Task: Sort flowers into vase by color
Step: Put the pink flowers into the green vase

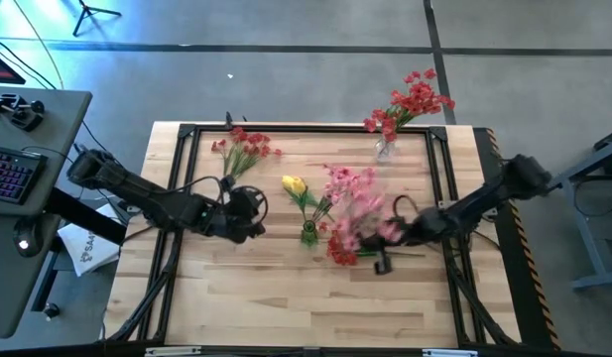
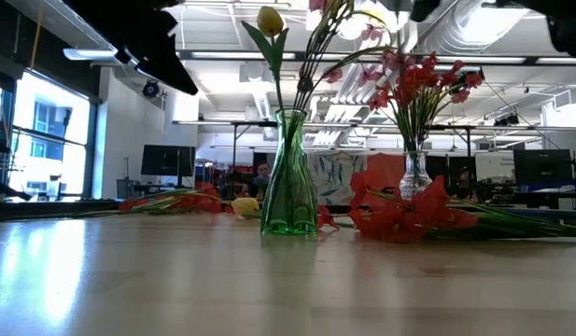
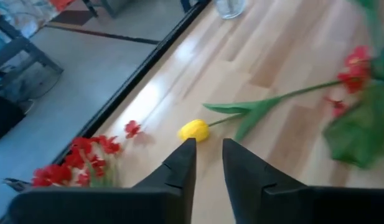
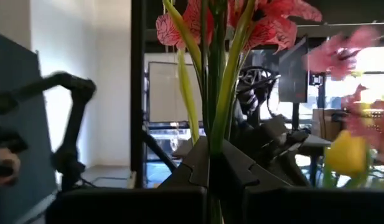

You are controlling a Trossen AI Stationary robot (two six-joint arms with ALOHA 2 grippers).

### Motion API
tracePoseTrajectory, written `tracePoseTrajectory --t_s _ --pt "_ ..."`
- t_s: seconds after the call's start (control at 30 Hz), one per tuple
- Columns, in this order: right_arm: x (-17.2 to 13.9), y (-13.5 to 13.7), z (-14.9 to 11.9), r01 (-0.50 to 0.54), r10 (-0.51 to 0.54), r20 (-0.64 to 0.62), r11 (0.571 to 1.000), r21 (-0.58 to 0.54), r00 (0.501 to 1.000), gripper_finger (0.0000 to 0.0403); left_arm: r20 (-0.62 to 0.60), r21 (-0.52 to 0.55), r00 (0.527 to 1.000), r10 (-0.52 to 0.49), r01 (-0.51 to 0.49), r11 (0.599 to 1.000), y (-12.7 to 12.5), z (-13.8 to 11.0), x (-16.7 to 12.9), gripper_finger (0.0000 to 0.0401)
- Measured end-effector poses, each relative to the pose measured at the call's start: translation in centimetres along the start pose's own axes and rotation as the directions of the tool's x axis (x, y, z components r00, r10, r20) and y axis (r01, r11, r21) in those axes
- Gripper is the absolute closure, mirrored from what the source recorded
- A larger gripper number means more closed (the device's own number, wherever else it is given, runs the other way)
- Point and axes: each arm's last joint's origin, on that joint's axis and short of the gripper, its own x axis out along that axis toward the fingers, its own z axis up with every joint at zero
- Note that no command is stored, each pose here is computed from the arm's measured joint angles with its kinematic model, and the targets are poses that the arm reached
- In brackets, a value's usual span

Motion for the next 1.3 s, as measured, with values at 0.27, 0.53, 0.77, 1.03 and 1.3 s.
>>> tracePoseTrajectory --t_s 0.27,0.53,0.77,1.03,1.3 --pt "3.9 -1.5 0.6 0.057 -0.056 0.016 0.998 -0.019 0.998 0.0402 -0.024 0.053 0.999 0.032 -0.03 0.998 1.0 0.4 1.5 0.0398" --pt "4.2 -2.8 1.0 0.058 -0.058 -0.004 0.997 -0.043 0.998 0.0402 -0.001 0.112 0.981 -0.196 0.195 0.974 0.7 -3.7 5.0 0.04" --pt "4.2 -2.8 0.0 0.083 -0.087 -0.085 0.995 -0.048 0.993 0.0402 0.309 0.042 0.863 -0.4 0.408 0.912 1.2 -3.4 6.1 0.0401" --pt "4.6 -2.6 -1.3 0.096 -0.098 -0.026 0.992 -0.076 0.995 0.0402 0.455 0.073 0.739 -0.497 0.525 0.848 1.6 -2.1 5.8 0.0401" --pt "4.6 -3.1 -0.5 0.182 -0.167 0.119 0.976 -0.123 0.979 0.0402 0.461 0.047 0.74 -0.489 0.53 0.847 1.6 -2.0 5.8 0.0401"
